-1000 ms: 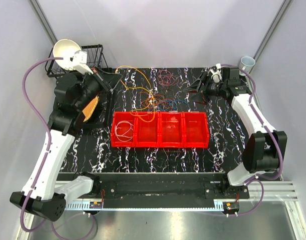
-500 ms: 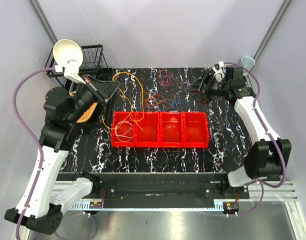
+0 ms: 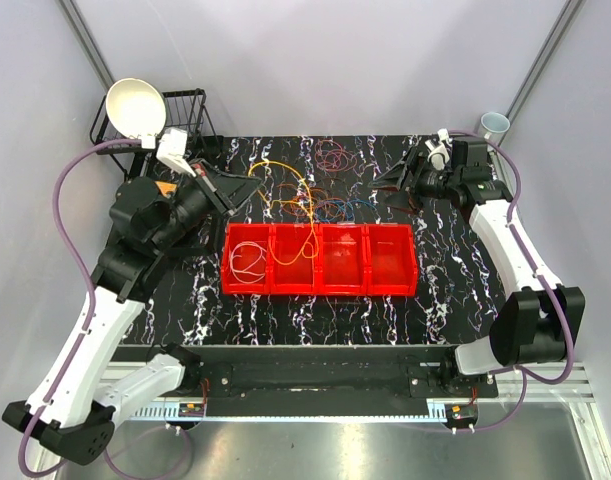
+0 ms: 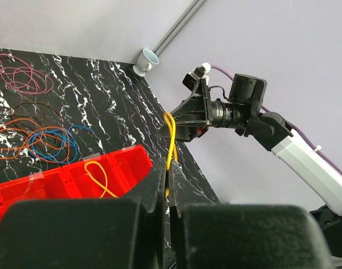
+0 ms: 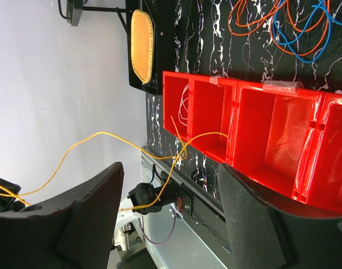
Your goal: Untangle the cables
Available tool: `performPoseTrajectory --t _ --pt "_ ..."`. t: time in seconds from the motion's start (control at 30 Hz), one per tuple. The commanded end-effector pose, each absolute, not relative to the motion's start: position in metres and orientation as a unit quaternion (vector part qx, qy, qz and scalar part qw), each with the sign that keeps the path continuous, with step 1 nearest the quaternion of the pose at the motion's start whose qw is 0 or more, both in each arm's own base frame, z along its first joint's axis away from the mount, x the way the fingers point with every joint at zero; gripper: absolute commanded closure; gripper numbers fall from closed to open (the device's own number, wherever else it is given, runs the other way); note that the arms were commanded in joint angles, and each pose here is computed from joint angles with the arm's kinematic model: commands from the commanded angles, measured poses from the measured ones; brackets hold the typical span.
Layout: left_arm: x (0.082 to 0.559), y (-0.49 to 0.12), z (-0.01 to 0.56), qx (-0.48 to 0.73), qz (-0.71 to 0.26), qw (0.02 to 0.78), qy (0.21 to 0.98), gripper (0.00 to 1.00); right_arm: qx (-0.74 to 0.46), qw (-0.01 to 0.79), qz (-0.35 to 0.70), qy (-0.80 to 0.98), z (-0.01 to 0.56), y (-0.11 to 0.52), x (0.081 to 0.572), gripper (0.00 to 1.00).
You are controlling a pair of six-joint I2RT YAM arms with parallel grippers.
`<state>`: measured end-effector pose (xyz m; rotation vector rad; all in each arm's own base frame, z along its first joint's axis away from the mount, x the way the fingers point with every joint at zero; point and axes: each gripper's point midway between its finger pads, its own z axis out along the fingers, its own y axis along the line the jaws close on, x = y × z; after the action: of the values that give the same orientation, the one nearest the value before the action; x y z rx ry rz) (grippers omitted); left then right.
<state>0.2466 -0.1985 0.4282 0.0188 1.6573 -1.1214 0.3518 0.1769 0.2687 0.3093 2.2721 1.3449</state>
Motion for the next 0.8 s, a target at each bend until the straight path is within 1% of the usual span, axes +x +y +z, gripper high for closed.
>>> performPoseTrajectory --t 0.0,0.4,0.77 --pt "0.255 -0.207 0.426 0.009 -0.474 0.546 0.691 1.00 0.096 0.262 0.494 0.824 0.283 0.177 0.344 0.26" --pt "0.266 -0.232 0.401 0.020 -0.479 0.527 0.702 1.00 0.091 0.255 0.493 0.827 0.274 0.178 0.341 0.26" --pt "0.272 -0.260 0.399 0.031 -0.489 0.522 0.698 1.00 0.089 0.248 0.493 0.829 0.267 0.178 0.338 0.26"
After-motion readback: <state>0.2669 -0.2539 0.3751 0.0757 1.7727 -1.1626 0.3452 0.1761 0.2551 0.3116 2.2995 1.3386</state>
